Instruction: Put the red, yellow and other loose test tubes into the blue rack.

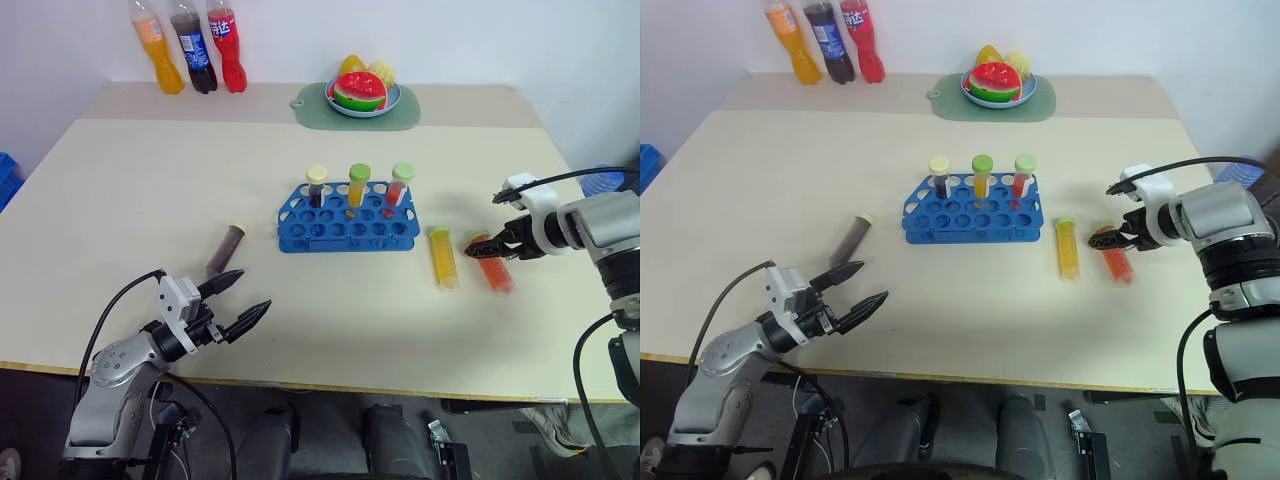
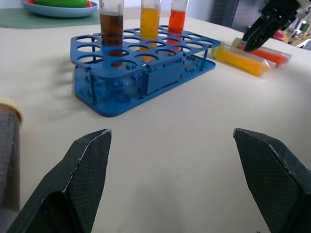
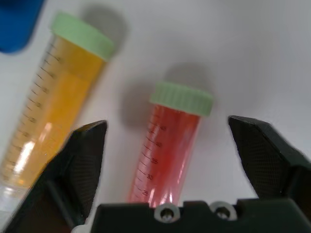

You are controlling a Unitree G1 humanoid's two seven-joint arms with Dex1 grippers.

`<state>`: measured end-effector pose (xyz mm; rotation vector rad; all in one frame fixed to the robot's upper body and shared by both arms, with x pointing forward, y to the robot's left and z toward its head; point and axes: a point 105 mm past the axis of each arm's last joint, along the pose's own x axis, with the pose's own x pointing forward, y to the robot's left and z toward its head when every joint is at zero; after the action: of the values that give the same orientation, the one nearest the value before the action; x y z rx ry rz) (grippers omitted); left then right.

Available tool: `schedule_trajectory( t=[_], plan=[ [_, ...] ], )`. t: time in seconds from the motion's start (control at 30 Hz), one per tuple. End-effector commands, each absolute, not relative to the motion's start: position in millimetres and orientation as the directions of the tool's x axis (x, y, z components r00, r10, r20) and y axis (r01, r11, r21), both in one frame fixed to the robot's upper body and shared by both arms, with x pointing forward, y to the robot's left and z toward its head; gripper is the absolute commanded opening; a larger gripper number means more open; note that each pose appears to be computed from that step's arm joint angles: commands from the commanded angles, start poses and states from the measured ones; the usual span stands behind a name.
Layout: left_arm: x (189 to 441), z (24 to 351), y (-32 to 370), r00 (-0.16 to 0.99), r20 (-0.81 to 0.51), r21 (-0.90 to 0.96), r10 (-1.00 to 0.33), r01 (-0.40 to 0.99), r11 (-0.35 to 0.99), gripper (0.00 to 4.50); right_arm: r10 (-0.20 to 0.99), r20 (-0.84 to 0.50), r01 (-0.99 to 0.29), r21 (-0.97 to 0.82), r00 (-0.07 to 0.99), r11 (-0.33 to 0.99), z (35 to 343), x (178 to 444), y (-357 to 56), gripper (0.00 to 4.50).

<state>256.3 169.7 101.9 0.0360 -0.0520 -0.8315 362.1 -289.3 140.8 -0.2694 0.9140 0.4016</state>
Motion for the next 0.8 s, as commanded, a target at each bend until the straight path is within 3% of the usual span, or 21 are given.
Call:
schedule_trajectory(
  t=[0.03, 0.1, 0.17, 0.23, 0.3, 0.4, 0.47, 0.53, 0.63, 0.8],
  plan=[
    [255.6, 109.0, 168.6, 0.667, 0.051, 0.077, -0.743, 0.739, 0.669, 4.20, 0.223, -0.803, -0.469, -0.078, 0.553, 0.880, 143.1, 363.3, -288.4, 2.21],
    [257.3, 109.8, 169.8, 0.669, 0.052, 0.083, -0.741, 0.737, 0.671, 4.20, 0.211, -0.804, -0.478, -0.102, 0.557, 0.872, 138.1, 362.5, -289.2, 1.13],
    [258.5, 110.1, 171.4, 0.671, 0.051, 0.086, -0.739, 0.735, 0.673, 4.20, 0.212, -0.794, -0.493, -0.123, 0.569, 0.861, 137.5, 362.3, -289.9, 0.77],
    [259.9, 110.2, 173.0, 0.673, 0.051, 0.090, -0.738, 0.733, 0.674, 4.20, 0.203, -0.762, -0.502, -0.179, 0.615, 0.846, 142.8, 364.3, -294.6, 0.77],
    [261.2, 110.7, 173.4, 0.673, 0.053, 0.093, -0.738, 0.732, 0.675, 4.20, 0.266, -0.702, -0.509, -0.158, 0.660, 0.846, 154.1, 367.1, -290.3, 0.77],
    [264.5, 111.9, 173.2, 0.673, 0.062, 0.097, -0.737, 0.731, 0.676, 4.20, 0.474, -0.387, -0.529, -0.043, 0.791, 0.848, 199.2, 381.8, -264.6, 0.77],
    [267.1, 112.6, 173.6, 0.673, 0.066, 0.105, -0.737, 0.729, 0.676, 4.20, 0.614, -0.178, -0.611, 0.077, 0.769, 0.788, 226.6, 375.4, -241.5, 0.77],
    [269.8, 113.8, 175.4, 0.673, 0.068, 0.113, -0.737, 0.728, 0.676, 4.20, 0.679, -0.089, -0.677, 0.060, 0.728, 0.734, 233.2, 362.2, -223.3, 0.77],
    [274.2, 117.0, 176.7, 0.670, 0.073, 0.121, -0.739, 0.729, 0.673, 4.20, 0.703, -0.024, -0.703, -0.011, 0.711, 0.711, 224.8, 347.4, -205.9, 0.77],
    [279.4, 121.4, 176.0, 0.655, 0.077, 0.129, -0.751, 0.741, 0.659, 4.20, 0.703, 0.228, -0.712, -0.057, 0.673, 0.700, 230.5, 335.8, -172.0, 0.77]
  ],
)
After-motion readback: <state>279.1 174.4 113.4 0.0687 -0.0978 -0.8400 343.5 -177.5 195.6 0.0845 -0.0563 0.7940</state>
